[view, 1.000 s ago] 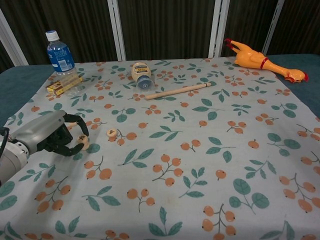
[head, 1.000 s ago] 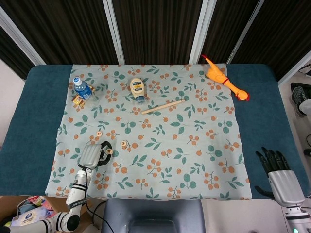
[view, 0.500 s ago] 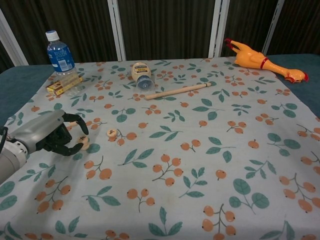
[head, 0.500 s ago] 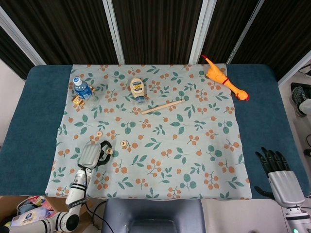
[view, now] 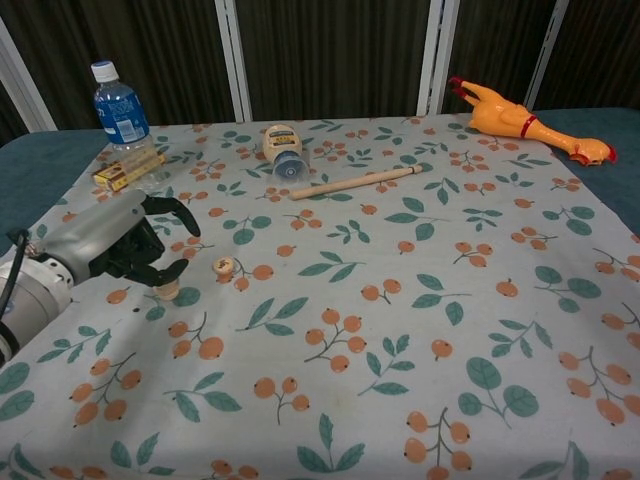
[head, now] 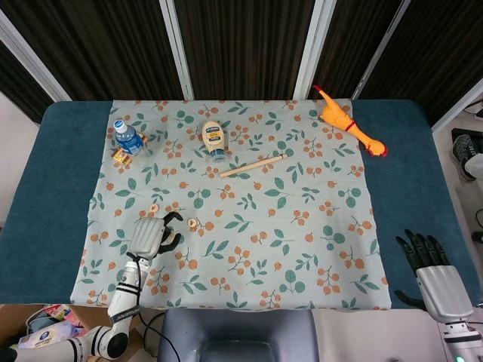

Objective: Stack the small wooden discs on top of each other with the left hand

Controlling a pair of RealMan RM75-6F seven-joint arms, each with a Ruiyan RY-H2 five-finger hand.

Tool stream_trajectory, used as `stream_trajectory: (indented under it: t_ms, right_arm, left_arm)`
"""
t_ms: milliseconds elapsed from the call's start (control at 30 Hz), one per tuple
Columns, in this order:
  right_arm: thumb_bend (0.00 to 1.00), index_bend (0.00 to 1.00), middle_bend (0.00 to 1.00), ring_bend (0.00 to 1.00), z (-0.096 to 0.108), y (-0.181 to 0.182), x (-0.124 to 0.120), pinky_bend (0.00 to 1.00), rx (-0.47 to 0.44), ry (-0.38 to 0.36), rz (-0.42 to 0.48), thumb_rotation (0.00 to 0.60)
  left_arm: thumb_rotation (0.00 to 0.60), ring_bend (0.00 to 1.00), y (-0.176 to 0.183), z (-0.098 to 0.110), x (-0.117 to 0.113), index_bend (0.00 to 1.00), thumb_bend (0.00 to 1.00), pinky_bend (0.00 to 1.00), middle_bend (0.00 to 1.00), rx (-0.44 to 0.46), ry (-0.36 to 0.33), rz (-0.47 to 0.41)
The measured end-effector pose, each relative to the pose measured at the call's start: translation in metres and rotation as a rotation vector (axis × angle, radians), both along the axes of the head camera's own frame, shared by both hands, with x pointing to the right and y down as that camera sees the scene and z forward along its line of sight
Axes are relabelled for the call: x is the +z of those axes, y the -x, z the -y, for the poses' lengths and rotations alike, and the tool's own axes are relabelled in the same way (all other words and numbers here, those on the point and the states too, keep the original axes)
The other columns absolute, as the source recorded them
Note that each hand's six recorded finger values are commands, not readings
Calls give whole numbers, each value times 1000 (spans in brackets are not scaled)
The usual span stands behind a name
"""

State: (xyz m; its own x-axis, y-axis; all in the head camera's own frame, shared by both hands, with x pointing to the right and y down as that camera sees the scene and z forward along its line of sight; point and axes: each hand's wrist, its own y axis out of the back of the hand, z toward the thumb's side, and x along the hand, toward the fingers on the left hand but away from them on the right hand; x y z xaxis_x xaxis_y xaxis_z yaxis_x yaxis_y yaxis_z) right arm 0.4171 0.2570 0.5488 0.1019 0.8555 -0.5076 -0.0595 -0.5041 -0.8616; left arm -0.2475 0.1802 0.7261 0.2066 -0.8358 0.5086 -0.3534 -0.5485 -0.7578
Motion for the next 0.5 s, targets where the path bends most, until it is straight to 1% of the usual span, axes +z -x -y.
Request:
stream_trajectory:
  t_ms: [133,300,367,500]
  right_arm:
    - [81,0,0,0,0,0,-1,0,0,1,8,600]
    - [81,0,0,0,1,-1,-1,0,0,5,12,600]
    - [81,0,0,0,1,-1,-1,0,0,7,14,600]
    - [80,0,0,0,1,-1,-3,0,2,4,20,600]
  left_arm:
    - [600,1000,-9,7,3,375,399,1000,1000,31,-8,40]
    - [600,1000,-23,20,9,376,391,1000,1000,89,-13,167]
    - [600,1000,-29,24,12,380,390,1000,1000,107,-5,218]
    - [600,1000,-39,27,18,384,390,1000,1000,124,30,282]
